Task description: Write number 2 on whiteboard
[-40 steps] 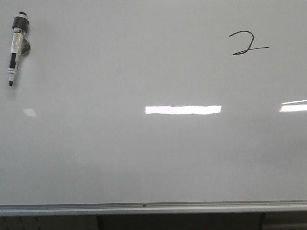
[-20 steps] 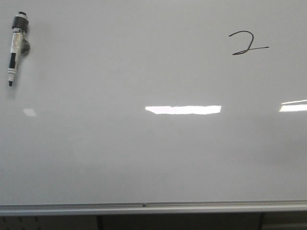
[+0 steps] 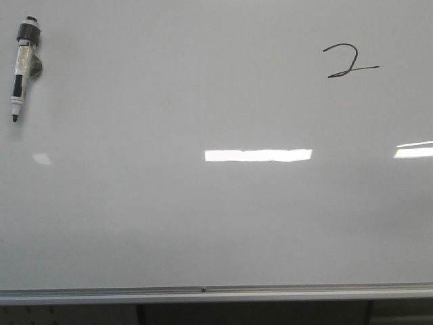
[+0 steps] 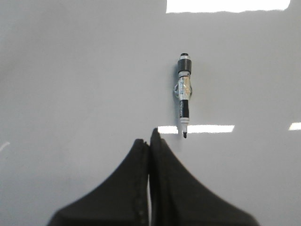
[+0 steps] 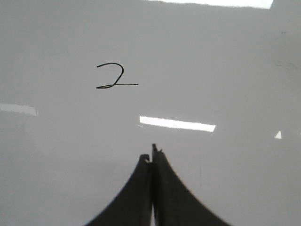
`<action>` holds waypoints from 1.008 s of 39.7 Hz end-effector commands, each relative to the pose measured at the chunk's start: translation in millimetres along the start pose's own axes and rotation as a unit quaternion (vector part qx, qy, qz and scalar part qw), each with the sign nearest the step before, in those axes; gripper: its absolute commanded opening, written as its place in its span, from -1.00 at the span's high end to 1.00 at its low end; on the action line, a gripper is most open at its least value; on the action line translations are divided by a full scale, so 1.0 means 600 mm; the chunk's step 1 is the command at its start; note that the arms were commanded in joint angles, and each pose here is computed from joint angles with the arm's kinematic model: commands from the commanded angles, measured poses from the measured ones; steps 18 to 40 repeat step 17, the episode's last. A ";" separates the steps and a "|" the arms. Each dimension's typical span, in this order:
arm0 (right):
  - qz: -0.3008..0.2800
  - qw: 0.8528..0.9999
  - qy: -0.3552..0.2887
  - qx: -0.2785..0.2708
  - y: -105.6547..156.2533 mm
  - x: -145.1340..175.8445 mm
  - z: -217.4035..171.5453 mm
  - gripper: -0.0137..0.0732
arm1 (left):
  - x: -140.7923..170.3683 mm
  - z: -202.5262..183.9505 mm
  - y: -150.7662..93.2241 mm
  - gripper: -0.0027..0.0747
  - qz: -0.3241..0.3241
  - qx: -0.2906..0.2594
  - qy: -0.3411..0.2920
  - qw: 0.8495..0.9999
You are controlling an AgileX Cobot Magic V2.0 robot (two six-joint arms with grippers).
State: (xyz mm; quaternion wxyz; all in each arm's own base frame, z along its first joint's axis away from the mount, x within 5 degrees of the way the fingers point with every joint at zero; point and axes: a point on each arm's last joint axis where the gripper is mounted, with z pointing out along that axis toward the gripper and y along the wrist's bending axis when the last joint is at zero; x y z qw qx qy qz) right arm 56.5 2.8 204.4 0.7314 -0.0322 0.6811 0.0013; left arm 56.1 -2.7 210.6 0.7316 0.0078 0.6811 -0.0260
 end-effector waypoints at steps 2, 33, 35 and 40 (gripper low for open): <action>-0.005 0.999 -0.050 0.008 -0.002 -0.015 -0.003 0.84 | -0.001 -0.002 0.000 0.98 -0.004 0.003 -0.039 0.999; -0.007 0.998 -0.049 0.025 -0.005 -0.015 -0.003 0.84 | -0.001 -0.002 0.000 0.98 -0.004 0.003 -0.039 0.999; -0.007 0.998 -0.049 0.025 -0.005 -0.015 -0.003 0.84 | -0.001 -0.002 0.000 0.98 -0.004 0.003 -0.039 0.999; -0.007 0.998 -0.049 0.025 -0.005 -0.015 -0.003 0.84 | -0.001 -0.002 0.000 0.98 -0.004 0.003 -0.039 0.999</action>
